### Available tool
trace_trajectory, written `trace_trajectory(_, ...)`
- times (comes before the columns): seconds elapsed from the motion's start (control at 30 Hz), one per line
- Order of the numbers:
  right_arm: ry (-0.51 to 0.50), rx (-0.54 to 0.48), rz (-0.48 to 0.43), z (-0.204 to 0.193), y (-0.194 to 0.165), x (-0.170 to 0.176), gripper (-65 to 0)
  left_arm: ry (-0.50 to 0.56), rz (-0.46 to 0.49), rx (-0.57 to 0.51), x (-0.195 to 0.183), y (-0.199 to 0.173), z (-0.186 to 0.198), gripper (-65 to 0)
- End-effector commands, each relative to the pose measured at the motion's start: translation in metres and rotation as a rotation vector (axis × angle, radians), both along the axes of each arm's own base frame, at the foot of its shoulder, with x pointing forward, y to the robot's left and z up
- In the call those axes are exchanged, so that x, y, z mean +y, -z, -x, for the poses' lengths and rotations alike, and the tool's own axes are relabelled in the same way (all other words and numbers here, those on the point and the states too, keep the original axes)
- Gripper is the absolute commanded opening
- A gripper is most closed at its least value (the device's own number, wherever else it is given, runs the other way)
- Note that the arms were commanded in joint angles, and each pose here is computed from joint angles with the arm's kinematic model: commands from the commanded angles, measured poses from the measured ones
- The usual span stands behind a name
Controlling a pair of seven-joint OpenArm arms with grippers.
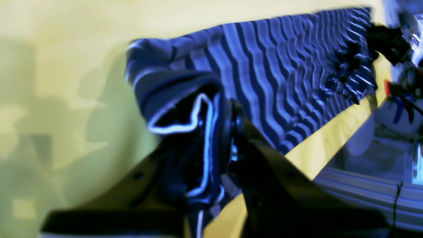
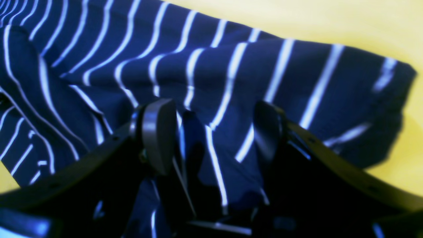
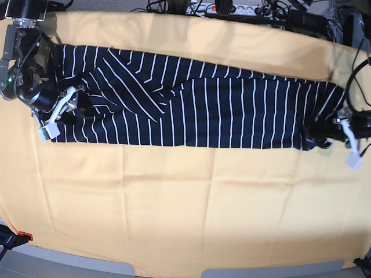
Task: Fold the T-shirt properly
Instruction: 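Fold the strip end held by the left gripper toward the right gripper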
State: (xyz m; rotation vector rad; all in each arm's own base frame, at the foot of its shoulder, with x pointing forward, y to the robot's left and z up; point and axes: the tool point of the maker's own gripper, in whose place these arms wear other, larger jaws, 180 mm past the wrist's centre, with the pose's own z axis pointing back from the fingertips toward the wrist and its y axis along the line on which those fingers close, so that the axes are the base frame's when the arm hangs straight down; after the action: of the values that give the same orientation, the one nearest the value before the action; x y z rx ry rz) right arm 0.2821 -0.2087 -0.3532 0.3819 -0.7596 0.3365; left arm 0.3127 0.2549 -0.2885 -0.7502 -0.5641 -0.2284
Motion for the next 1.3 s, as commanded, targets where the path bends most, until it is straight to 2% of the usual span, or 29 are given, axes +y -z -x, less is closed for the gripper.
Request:
trace_trajectory(0.0, -0.013, -0.051, 0.003, -0.008, -0.013, -0.002, -25.9, 0.030, 0.005, -0.065, -0.007, -0.019, -0.006, -65.0)
trace_trajectory(0.2, -0.017, -0.032, 0.014, -0.006, -0.011, -0.003, -25.9, 0.239, 0.075, -0.196, -0.096, -0.033, 0.023, -65.0)
trace_trajectory(0.33, -0.018, -0.032, 0.012, -0.005, -0.011, -0.003, -26.0, 0.322, 0.170, -0.341, -0.144, -0.051, 0.040, -65.0)
trace_trajectory(0.53, -0.020, -0.020, 0.016, -0.003, -0.009, -0.003, -26.0, 0.255, 0.318, -0.401, -0.174, -0.046, 0.029, -65.0)
trace_trajectory(0.7, -0.021, -0.017, 0.015, -0.003, -0.008, -0.003, -26.0, 0.160, 0.369, -0.359, -0.190, -0.017, 0.015, -65.0)
trace_trajectory(0.8, -0.021, -0.017, 0.015, -0.003, -0.008, -0.003, -26.0, 0.140, 0.377, -0.338, -0.201, -0.004, 0.013, -65.0)
trace_trajectory(1.03, -0.020, -0.017, 0.015, -0.003, -0.008, -0.003, -26.0, 0.102, 0.471, -0.368, -0.226, -0.015, 0.008, -64.7)
trace_trajectory(1.17, -0.020, -0.017, 0.015, -0.003, -0.008, -0.003, -26.0, 0.101, 0.487, -0.378, -0.230, -0.019, 0.005, -33.5)
trace_trajectory(1.2, -0.020, -0.017, 0.015, -0.003, -0.008, -0.003, -26.0, 0.101, 0.490, -0.381, -0.230, -0.020, 0.005, -29.0)
trace_trajectory(1.27, -0.020, -0.018, 0.014, -0.003, -0.008, -0.003, -26.0, 0.110, 0.495, -0.374, -0.231, -0.021, 0.006, -27.9)
